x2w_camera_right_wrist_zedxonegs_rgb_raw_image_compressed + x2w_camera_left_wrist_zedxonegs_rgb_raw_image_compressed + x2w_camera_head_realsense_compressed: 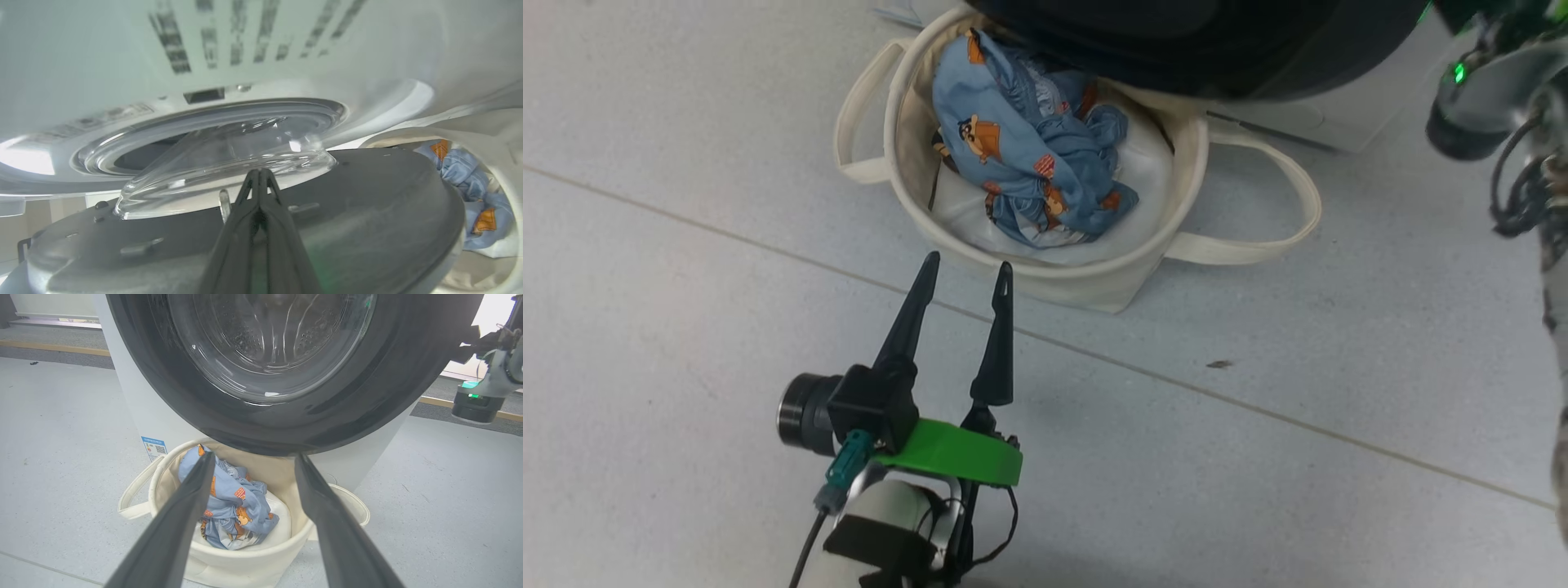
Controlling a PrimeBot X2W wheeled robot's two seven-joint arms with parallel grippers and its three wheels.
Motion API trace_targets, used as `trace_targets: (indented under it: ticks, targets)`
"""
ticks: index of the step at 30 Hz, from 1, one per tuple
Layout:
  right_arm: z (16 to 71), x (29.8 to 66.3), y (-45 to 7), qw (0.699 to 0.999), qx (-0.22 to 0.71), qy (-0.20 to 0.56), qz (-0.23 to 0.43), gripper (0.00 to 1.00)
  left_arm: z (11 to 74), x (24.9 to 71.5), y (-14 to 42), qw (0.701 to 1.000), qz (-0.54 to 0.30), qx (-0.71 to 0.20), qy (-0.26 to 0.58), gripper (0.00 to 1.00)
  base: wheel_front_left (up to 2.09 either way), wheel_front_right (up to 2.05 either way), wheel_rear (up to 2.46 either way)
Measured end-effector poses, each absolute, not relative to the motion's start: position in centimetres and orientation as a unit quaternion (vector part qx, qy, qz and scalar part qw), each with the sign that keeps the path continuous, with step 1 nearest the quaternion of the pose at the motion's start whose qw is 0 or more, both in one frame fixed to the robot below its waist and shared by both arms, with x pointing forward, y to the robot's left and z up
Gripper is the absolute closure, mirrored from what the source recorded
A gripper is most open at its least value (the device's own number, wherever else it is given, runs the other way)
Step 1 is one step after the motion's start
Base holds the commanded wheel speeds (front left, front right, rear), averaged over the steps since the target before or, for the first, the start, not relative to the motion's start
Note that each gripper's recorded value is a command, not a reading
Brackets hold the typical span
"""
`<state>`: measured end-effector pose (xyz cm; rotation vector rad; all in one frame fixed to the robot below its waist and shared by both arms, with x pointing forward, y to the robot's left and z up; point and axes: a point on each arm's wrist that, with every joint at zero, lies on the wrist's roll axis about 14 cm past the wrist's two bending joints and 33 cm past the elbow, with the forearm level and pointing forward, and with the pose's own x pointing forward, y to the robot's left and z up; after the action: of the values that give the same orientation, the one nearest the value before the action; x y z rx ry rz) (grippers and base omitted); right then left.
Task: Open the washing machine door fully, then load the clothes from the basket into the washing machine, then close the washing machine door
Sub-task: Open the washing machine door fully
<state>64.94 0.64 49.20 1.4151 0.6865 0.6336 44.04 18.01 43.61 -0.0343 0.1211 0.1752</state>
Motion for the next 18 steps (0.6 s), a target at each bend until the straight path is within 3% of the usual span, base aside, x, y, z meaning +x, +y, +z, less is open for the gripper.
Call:
trace_targets:
  ticks: [3,18]
  targets:
    - [48.6,62.9,1.6,0.668,0.608,0.320,0.288,1.00,44.5,43.9,17.9,0.995,0.086,-0.019,0.050,0.00,0.00,0.00,0.00]
    - [47.8,51.4,6.5,0.614,0.603,0.393,0.323,1.00,47.1,40.9,18.7,0.994,0.102,-0.019,0.023,0.00,0.00,0.00,0.00]
